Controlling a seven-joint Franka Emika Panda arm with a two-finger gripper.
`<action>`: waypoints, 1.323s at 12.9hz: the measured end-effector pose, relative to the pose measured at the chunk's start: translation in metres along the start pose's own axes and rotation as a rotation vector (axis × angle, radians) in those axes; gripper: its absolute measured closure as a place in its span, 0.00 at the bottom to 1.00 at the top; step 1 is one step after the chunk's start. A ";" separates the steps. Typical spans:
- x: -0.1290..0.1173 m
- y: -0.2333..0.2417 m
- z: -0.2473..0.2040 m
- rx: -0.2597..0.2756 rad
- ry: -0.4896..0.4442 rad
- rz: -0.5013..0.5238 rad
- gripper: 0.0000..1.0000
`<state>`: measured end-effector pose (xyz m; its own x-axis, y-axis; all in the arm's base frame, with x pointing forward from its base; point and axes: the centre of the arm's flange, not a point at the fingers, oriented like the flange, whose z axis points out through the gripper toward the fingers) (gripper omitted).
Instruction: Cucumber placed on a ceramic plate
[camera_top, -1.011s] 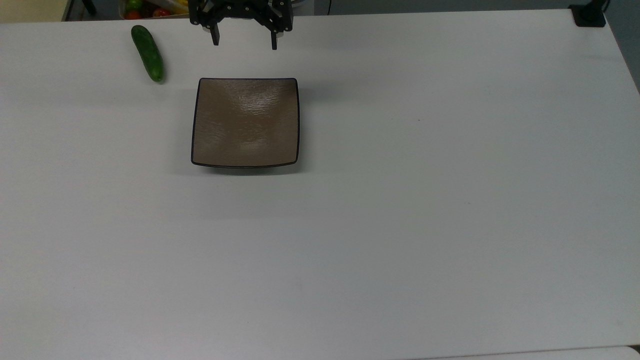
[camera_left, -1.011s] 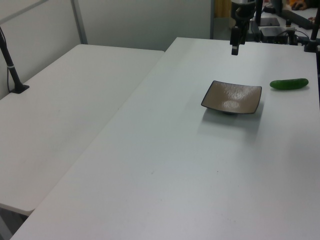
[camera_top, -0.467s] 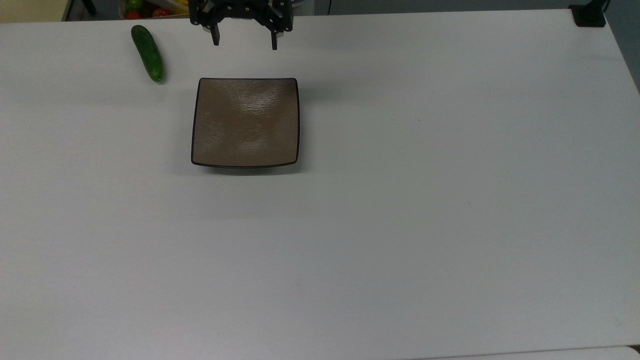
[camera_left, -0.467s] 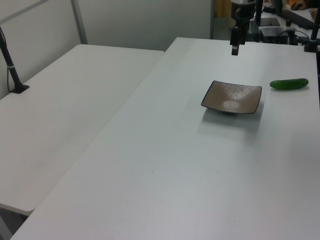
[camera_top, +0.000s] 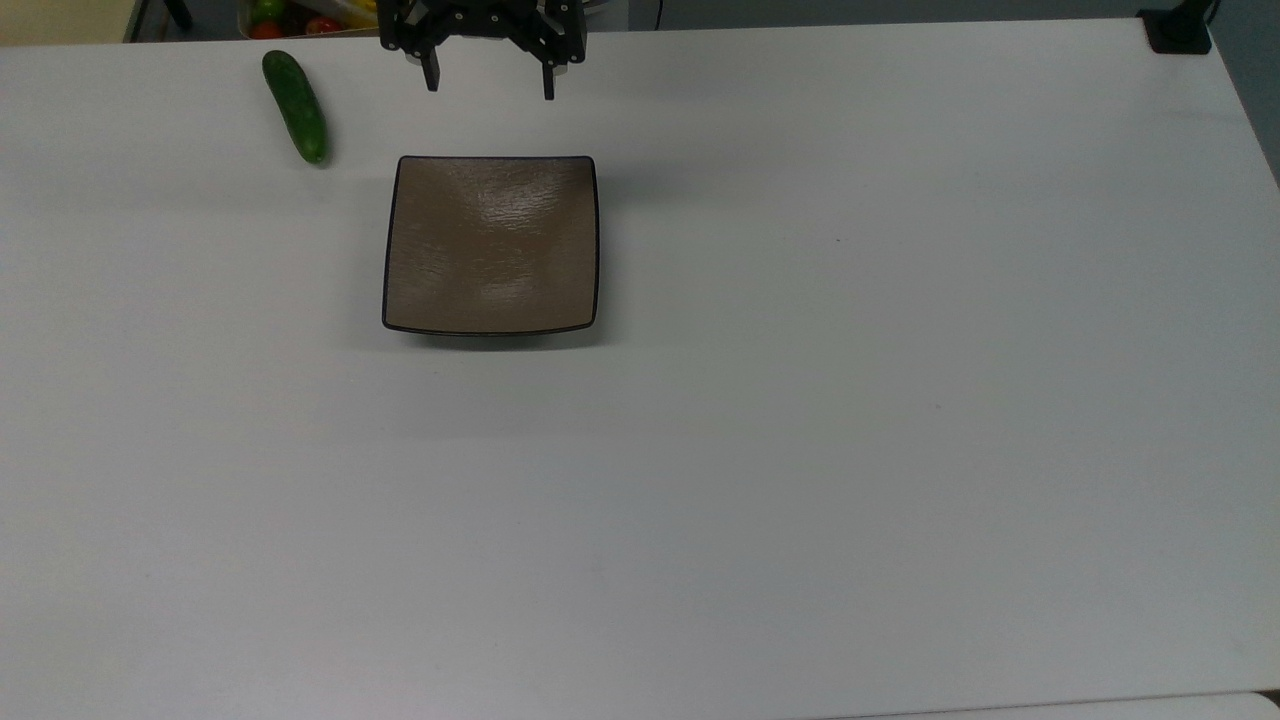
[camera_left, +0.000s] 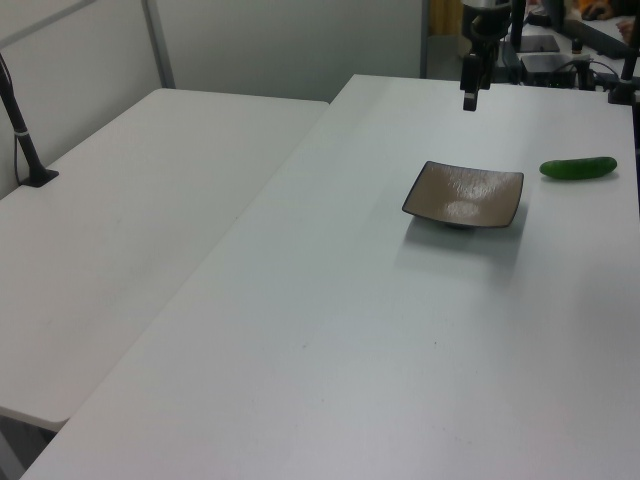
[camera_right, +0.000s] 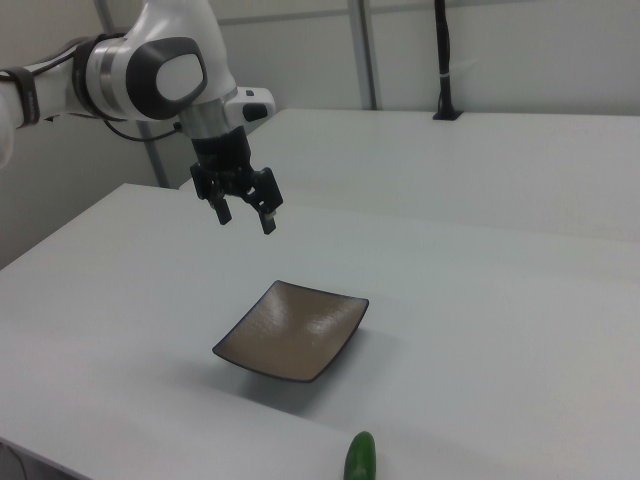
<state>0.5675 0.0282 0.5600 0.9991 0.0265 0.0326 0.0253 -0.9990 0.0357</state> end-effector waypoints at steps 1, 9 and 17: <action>0.000 0.000 0.000 0.000 -0.001 0.000 0.00; -0.027 0.011 0.020 0.001 -0.085 -0.191 0.00; -0.058 0.136 0.092 -0.027 -0.128 -0.349 0.00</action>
<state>0.5158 -0.1124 0.4707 0.9267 0.3588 -0.1115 0.3658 -0.9294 0.0494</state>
